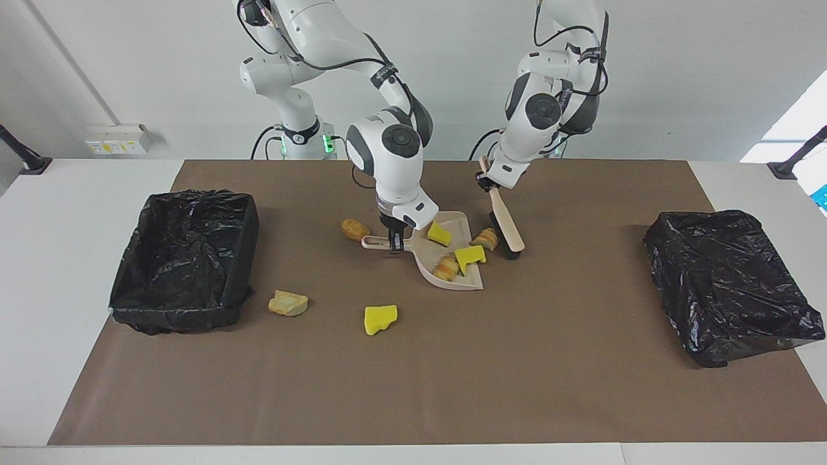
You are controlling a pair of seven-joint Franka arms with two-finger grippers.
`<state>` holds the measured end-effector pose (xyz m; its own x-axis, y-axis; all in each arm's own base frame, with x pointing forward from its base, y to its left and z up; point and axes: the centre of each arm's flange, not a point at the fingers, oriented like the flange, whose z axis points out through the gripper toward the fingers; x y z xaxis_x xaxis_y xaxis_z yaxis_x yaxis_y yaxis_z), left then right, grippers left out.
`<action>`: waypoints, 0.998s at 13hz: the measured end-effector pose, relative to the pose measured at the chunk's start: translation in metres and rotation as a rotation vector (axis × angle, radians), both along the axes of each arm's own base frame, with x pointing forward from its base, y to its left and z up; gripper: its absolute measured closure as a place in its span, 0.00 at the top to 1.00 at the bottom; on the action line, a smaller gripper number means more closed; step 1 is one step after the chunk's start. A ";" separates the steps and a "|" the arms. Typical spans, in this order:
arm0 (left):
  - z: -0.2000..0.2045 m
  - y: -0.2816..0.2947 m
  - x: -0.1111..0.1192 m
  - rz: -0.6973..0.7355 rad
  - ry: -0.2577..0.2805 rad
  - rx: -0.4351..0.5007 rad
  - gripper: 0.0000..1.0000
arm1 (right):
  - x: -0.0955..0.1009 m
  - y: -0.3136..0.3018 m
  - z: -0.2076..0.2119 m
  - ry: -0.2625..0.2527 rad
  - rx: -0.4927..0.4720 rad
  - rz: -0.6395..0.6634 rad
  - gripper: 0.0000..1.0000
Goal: Sweep and dump trash in bin
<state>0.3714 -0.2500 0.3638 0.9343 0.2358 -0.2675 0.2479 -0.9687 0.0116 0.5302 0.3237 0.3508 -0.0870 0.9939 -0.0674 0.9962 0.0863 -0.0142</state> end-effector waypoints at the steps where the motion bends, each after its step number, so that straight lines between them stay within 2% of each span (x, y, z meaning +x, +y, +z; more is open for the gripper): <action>1: 0.001 -0.008 -0.003 0.014 -0.018 0.002 0.26 | 0.000 0.000 0.000 0.000 0.000 0.000 0.31; 6: 0.007 -0.059 -0.019 0.069 -0.138 -0.024 0.26 | 0.000 0.000 0.000 0.000 0.000 0.000 0.31; 9: 0.012 -0.070 -0.019 0.066 -0.157 -0.048 0.26 | 0.000 0.000 0.000 0.000 0.000 0.000 0.31; 13: 0.018 -0.078 -0.010 -0.067 -0.173 -0.095 0.26 | 0.000 0.000 0.000 0.000 0.000 0.000 0.31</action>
